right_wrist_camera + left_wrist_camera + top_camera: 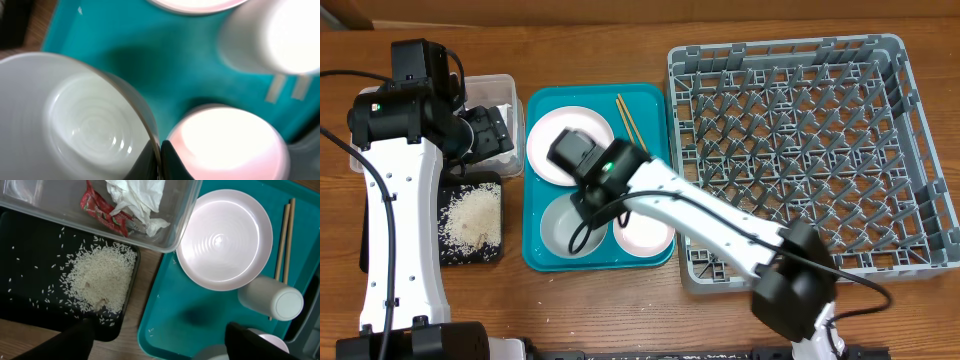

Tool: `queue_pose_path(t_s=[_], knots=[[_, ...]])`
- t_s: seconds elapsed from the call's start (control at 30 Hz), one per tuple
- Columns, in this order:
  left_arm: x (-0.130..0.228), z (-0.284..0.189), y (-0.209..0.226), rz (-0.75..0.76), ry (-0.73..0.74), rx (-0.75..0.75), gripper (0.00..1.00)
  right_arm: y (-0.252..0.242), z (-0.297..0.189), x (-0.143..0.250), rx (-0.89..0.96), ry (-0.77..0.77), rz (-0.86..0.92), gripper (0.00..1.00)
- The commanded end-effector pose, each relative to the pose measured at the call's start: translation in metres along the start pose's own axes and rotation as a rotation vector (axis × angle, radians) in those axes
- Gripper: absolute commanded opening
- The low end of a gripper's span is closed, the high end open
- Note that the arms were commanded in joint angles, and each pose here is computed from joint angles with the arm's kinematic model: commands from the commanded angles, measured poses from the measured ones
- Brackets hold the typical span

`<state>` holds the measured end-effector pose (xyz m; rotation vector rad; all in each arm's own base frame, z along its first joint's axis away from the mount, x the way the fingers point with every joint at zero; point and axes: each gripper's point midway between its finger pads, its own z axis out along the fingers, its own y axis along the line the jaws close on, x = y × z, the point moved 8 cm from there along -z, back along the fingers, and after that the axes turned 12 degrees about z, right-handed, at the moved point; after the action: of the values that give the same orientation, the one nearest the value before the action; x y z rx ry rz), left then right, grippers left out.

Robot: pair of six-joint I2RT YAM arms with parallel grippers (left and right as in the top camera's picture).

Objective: Sort waste into correct bins and load items into the dishwasher
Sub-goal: 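Carry the white bowl with the right gripper into the rack's back corner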

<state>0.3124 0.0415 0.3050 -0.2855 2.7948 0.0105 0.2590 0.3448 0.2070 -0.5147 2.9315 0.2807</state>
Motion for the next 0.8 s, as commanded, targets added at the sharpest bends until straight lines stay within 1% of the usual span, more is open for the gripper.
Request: queue_pose_path(t_s=[0.0,0.07,0.2,0.43,0.53,0.6,0.77], knots=[[-0.002,-0.003,0.002,0.007,-0.016,-0.010,0.94,-0.030,-0.080,-0.014,-0.031,-0.154,0.087,0.04],[-0.003,-0.003,0.002,0.007,-0.018,-0.010,1.00,-0.053,-0.097,-0.016,0.007,-0.184,0.137,0.04],[-0.003,-0.003,0.002,0.007,-0.019,-0.010,1.00,-0.103,-0.119,-0.026,0.120,-0.262,0.250,0.04],[-0.003,-0.003,0.002,0.007,-0.022,-0.010,1.00,-0.182,-0.132,-0.053,0.492,-0.472,0.409,0.04],[-0.003,-0.003,0.002,0.007,-0.022,-0.010,1.00,-0.202,-0.137,-0.067,0.619,-0.580,0.463,0.04],[-0.003,-0.003,0.002,0.007,-0.022,-0.010,1.00,-0.211,-0.139,-0.076,0.673,-0.631,0.479,0.04],[-0.003,-0.003,0.002,0.008,-0.022,-0.010,1.00,-0.229,-0.134,-0.102,0.708,-0.691,0.432,0.04]])
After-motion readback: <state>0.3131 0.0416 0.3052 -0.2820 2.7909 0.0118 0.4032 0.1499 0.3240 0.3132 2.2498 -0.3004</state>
